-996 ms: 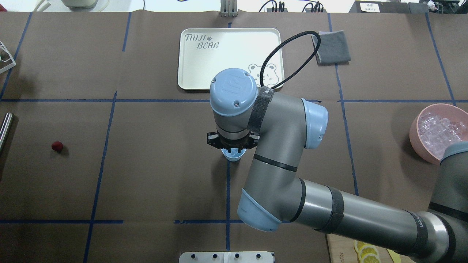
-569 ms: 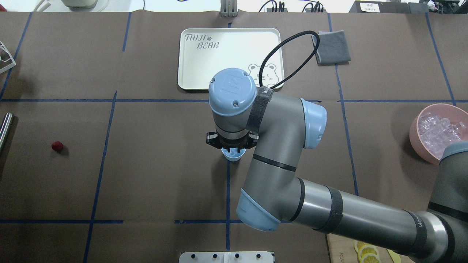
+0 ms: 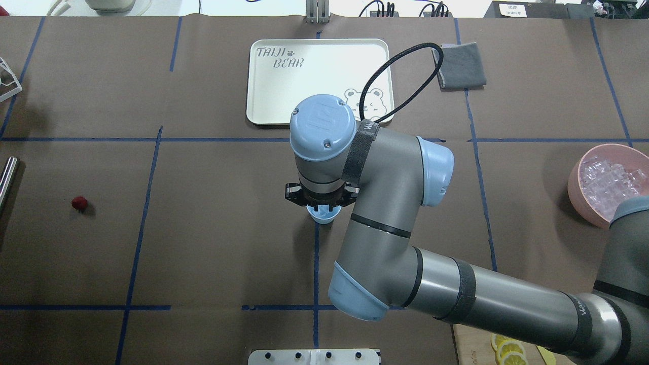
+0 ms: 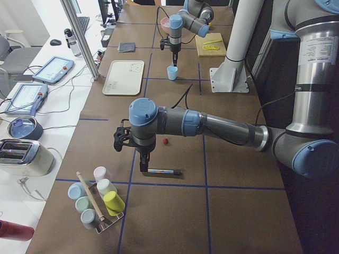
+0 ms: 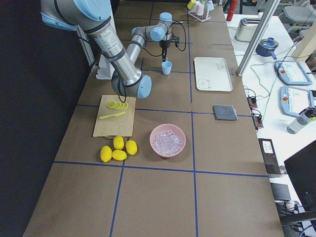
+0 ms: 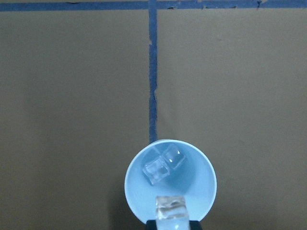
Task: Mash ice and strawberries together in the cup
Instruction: 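Open the right gripper to drop the ice cube into the cup, then move the right gripper back toward the pink bowl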
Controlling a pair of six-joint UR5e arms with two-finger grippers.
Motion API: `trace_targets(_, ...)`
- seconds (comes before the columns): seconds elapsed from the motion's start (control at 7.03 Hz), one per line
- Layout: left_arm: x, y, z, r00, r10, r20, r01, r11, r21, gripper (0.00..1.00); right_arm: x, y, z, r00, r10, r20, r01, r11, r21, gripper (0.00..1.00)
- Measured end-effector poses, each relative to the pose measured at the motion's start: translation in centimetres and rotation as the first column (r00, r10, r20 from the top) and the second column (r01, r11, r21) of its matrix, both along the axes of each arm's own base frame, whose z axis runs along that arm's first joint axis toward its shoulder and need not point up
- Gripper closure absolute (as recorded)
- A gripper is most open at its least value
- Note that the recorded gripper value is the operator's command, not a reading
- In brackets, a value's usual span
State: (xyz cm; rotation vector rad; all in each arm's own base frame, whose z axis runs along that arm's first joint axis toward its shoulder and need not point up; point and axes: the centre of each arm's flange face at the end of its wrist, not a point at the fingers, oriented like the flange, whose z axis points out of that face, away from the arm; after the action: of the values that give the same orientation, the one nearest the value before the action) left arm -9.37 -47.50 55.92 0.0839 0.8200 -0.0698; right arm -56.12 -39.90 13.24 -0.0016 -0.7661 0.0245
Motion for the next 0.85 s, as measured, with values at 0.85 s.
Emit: trace_targets(0.85, 1.9, -0.6, -1.5, 1.0, 0.019, 0.004, -0.019, 0.999, 0.032, 0.0, 2.8, -1.2, -1.5, 0.999, 0.031, 0.043, -0.032, 0.999, 0.018, 0.01)
